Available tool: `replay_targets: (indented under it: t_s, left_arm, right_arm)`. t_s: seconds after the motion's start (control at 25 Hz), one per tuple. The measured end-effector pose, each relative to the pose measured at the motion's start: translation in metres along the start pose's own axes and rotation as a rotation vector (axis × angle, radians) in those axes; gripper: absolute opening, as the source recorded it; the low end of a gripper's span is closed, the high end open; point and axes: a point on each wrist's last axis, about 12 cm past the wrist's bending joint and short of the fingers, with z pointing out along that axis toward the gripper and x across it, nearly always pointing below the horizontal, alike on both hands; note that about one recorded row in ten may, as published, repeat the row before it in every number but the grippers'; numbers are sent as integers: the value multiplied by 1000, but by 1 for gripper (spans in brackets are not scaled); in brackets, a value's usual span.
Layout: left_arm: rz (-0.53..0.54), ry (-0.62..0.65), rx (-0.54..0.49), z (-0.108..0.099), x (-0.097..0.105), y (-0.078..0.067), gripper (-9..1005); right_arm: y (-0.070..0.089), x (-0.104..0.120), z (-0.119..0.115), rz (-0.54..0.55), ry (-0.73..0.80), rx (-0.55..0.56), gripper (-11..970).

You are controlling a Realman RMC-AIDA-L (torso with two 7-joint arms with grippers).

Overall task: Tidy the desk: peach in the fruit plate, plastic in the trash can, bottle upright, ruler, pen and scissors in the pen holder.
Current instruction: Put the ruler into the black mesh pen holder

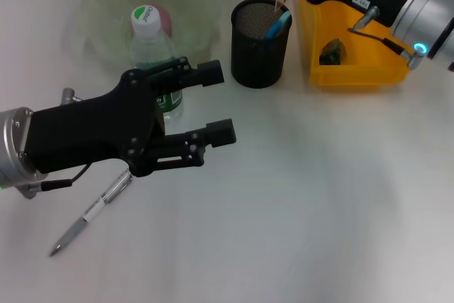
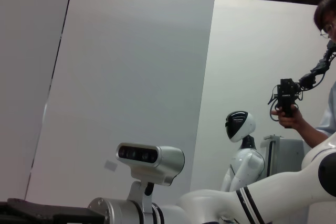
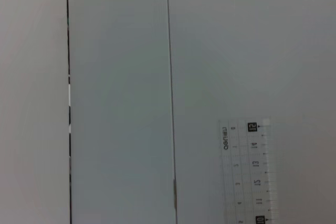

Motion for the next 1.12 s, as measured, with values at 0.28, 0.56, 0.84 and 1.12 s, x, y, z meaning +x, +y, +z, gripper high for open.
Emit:
replay_targets:
  t_s: [0.28,0.56,0.84,1.12]
  left_arm:
    - [-34,-1,12,5,4,1,793]
    - [-53,-8,16,7,8,0,792]
    - [-64,-7,23,9,10,-1,792]
    - [-66,-8,19,9,11,-1,792]
  right_arm:
    - [1,3,10,-27,24,12,397]
    - [0,4,18,-36,48,24,396]
    - [1,7,28,-58,106,21,396]
    - [4,10,32,-59,132,12,395]
